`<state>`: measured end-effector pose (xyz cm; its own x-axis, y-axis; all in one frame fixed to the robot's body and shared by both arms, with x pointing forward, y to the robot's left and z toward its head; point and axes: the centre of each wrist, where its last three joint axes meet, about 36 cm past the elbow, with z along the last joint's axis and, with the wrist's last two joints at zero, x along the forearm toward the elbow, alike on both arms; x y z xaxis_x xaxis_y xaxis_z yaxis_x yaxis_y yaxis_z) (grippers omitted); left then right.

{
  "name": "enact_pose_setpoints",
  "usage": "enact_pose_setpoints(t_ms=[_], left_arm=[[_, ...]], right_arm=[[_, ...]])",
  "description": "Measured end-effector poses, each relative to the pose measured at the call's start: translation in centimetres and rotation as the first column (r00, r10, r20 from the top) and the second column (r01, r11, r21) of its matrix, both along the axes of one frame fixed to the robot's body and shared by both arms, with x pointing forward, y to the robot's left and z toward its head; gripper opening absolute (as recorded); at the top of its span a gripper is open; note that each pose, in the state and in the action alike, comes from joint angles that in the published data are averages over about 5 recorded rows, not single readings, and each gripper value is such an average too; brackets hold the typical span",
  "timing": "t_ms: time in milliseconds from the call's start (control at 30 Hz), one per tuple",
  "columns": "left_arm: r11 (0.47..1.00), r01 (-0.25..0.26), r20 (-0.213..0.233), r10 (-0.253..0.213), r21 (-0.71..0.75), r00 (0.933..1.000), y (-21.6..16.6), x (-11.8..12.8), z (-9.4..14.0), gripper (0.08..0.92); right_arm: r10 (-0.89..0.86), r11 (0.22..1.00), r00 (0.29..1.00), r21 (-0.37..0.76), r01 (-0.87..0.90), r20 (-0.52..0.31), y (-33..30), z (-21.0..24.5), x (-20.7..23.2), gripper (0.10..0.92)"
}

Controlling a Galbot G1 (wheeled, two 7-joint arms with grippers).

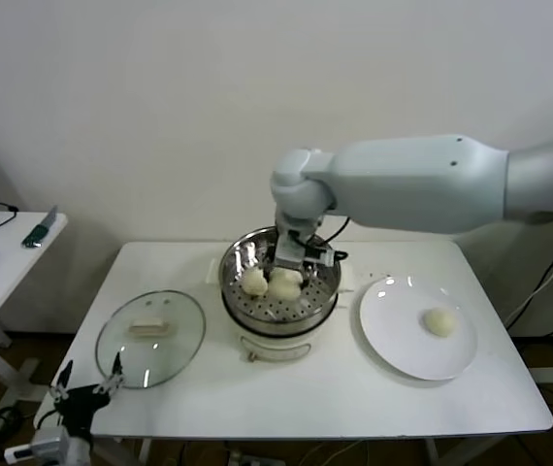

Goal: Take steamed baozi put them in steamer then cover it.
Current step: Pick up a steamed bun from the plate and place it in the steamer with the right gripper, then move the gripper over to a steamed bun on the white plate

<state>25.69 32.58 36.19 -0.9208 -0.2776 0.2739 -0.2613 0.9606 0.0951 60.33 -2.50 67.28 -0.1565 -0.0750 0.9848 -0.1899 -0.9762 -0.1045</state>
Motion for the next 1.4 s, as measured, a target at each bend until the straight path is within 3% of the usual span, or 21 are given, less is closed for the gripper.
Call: enact_pose_setpoints(t_ms=[767, 1000, 1400], left_arm=[[1.0, -0.011, 0.0, 0.011, -0.003, 0.9999, 0.2, -0.1, -0.2, 0.823], [1.0, -0.011, 0.004, 0.011, -0.002, 0.9999, 0.2, -0.1, 0.0, 0.823], [1.0, -0.003, 0.014, 0.004, -0.008, 0.9999, -0.4, 0.3, 0.3, 0.823]], right_arm=[[-0.002, 1.0, 0.999, -0.015, 0.002, -0.038, 1.4, -7.5, 1.6, 0.705], [-0.016, 1.0, 0.999, 0.003, 0.017, -0.045, 1.1, -7.4, 2.0, 0.817], [-0.139, 0.99, 0.989, 0.02, 0.14, -0.052, -2.9, -2.5, 3.9, 0.823]])
